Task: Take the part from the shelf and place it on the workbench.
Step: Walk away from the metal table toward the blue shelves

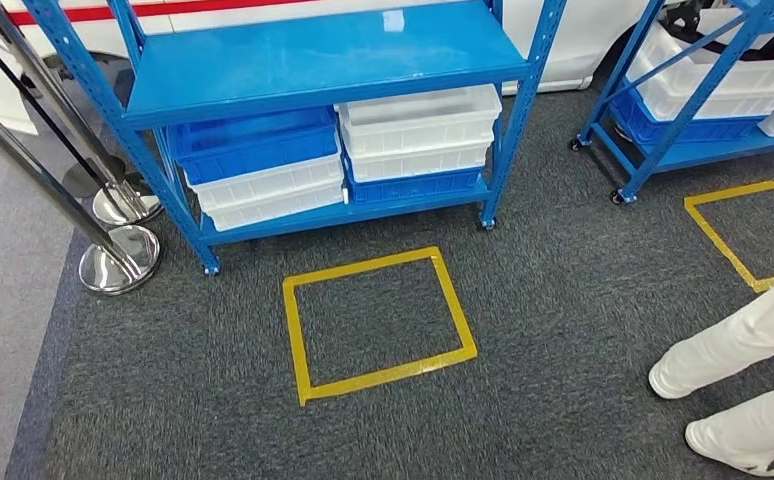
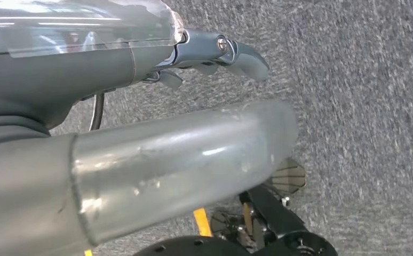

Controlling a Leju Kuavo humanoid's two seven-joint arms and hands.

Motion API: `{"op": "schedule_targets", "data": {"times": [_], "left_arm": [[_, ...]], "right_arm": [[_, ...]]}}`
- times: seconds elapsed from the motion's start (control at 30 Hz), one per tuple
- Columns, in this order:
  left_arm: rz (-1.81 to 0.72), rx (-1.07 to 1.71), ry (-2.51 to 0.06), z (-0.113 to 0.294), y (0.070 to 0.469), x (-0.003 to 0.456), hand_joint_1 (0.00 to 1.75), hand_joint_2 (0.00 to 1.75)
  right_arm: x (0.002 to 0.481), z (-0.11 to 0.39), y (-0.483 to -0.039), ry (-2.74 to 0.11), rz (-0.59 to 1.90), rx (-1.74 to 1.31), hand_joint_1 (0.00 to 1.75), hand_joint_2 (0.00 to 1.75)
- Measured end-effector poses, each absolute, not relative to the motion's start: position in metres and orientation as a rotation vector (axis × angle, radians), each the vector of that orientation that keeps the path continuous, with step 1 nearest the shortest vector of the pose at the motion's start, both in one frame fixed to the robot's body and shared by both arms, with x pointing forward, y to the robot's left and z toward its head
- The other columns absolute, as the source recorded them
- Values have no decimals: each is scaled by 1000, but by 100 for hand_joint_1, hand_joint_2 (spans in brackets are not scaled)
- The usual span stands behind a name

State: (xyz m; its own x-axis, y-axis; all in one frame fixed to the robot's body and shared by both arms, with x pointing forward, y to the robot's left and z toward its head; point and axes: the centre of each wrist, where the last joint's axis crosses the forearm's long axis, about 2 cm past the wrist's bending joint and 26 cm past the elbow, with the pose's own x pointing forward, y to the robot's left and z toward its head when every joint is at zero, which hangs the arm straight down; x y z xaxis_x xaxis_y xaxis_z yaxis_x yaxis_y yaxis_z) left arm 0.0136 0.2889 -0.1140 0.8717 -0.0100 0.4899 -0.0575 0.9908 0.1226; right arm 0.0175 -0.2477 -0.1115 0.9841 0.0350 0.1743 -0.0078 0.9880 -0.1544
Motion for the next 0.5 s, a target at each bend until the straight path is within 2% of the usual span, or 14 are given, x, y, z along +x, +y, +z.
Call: {"op": "schedule_targets", "data": {"times": [0.5], "left_arm": [[29, 129, -515, -114, 284, 17, 0, 0]], "right_arm": [[11, -112, -249, -164, 15, -156, 0, 0]]}}
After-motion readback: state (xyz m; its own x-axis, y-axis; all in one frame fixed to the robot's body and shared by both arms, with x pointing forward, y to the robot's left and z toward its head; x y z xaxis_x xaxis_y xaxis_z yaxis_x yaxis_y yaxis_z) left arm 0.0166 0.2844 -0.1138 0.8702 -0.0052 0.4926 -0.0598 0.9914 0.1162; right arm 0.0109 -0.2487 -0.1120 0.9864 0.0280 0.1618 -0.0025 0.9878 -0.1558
